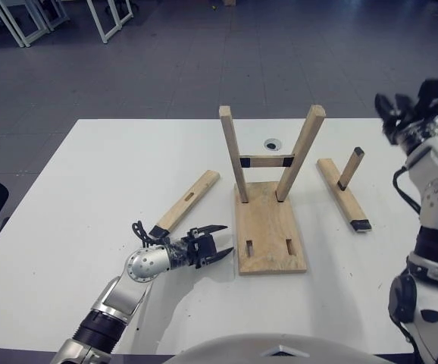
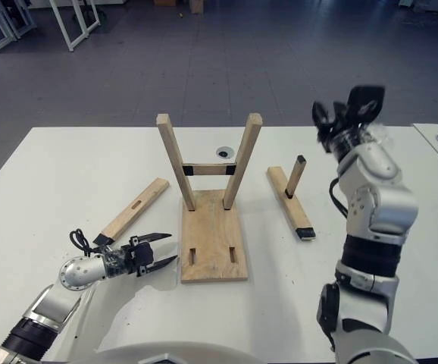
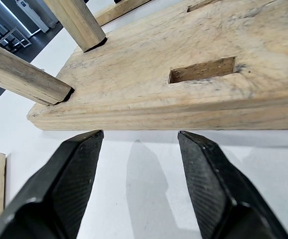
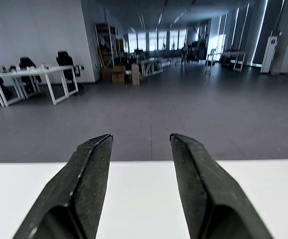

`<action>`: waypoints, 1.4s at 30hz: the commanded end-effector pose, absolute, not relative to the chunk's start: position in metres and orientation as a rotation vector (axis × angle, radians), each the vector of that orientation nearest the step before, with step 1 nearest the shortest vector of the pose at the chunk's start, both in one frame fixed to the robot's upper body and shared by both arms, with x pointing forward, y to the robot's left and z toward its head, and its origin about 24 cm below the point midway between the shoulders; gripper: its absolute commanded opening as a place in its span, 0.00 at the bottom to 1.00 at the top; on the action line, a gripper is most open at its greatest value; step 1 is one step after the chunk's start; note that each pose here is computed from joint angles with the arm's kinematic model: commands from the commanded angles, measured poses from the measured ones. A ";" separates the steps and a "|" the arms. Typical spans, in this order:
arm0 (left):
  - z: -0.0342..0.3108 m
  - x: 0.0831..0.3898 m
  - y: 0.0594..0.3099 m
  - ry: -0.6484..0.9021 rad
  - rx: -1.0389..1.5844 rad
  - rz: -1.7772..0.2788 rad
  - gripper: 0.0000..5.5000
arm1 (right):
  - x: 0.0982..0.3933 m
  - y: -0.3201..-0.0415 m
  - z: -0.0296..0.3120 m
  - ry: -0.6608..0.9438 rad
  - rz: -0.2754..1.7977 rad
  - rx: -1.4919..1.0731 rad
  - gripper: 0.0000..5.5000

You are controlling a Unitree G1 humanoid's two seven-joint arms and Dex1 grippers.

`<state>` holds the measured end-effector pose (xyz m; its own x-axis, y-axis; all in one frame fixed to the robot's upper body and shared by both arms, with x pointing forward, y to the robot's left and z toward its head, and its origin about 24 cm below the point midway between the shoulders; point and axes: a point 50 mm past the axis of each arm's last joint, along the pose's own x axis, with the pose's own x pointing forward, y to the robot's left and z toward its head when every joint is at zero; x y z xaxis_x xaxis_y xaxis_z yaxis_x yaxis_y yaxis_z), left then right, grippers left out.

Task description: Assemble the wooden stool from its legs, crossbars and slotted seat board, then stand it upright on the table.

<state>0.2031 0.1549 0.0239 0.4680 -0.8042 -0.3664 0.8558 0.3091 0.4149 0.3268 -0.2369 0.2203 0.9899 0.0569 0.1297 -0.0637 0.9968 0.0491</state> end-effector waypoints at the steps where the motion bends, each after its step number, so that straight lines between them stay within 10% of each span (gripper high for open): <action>1: 0.026 0.209 0.156 0.086 0.620 -1.085 0.50 | 0.350 -0.230 0.233 -0.172 0.076 0.066 0.38; 5: 0.025 0.211 0.158 0.090 0.623 -1.081 0.50 | 0.368 -0.224 0.215 -0.118 0.100 0.034 0.38; 13: 0.020 0.208 0.157 0.112 0.608 -1.079 0.50 | 0.358 -0.230 0.070 0.377 0.094 -0.019 0.38; 28: 0.022 0.206 0.160 0.091 0.602 -1.038 0.50 | 0.337 -0.244 0.211 -0.171 0.090 0.086 0.38; 42: 0.024 0.202 0.164 0.088 0.596 -1.004 0.50 | 0.234 -0.251 0.081 0.342 0.104 0.064 0.38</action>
